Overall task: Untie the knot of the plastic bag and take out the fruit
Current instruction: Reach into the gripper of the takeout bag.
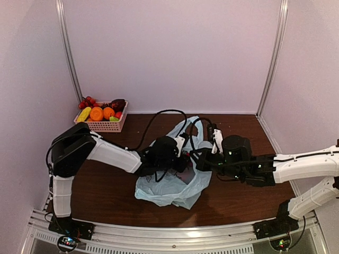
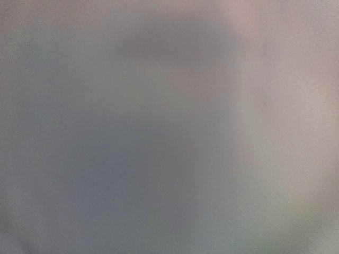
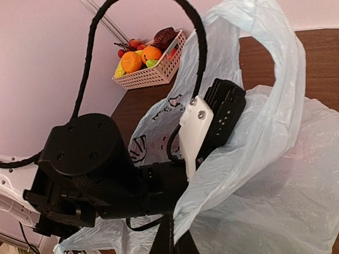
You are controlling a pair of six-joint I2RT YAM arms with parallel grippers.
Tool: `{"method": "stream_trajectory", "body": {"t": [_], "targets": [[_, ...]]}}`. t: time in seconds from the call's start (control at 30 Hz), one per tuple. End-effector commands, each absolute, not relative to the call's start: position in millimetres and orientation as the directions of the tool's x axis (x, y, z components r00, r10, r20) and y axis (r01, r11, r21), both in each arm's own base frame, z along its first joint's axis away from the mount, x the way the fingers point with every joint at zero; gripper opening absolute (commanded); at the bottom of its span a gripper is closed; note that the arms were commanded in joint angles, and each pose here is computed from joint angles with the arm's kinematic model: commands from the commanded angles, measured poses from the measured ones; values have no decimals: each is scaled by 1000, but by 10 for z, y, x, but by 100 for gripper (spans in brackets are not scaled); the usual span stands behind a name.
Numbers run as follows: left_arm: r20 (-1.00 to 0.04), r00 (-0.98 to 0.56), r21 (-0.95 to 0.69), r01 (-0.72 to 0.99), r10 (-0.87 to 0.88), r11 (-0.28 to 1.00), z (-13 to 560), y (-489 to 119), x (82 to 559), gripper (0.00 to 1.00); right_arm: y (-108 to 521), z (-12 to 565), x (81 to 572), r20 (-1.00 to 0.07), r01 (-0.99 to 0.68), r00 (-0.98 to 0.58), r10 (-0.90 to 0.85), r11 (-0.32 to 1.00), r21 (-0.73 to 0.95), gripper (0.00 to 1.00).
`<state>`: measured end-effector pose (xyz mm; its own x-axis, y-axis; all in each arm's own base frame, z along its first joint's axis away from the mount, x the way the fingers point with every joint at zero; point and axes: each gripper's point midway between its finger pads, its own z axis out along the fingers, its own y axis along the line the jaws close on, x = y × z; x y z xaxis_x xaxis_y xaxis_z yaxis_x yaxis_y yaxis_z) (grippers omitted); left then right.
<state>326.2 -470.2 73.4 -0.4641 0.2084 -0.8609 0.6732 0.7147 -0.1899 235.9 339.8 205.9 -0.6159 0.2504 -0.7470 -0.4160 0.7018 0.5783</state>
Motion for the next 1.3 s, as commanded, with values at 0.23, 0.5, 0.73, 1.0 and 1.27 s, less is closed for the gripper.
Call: {"method": "stream_trajectory", "body": {"t": [0.23, 0.5, 0.73, 1.0, 1.27], "targets": [[-897, -413, -254, 773, 157, 581, 1584, -4363, 2630, 32, 3097, 2156, 2426, -771, -361, -557, 309, 745, 560, 0], [-884, -450, -333, 796, 127, 505, 1913, -4043, 2230, 32, 3073, 2128, 2443, -772, -353, -556, 309, 752, 556, 0], [-843, -502, -334, 772, 196, 541, 1894, -4014, 2226, 36, 2943, 1843, 2401, -764, -309, -589, 263, 800, 514, 0], [-839, -511, -367, 786, 188, 498, 1717, -4415, 2365, 39, 2693, 1655, 2348, -770, -264, -588, 250, 840, 474, 0], [-840, -500, -322, 773, 212, 547, 1369, -4674, 2627, 43, 2802, 1894, 2422, -769, -276, -553, 322, 800, 533, 0]]}}
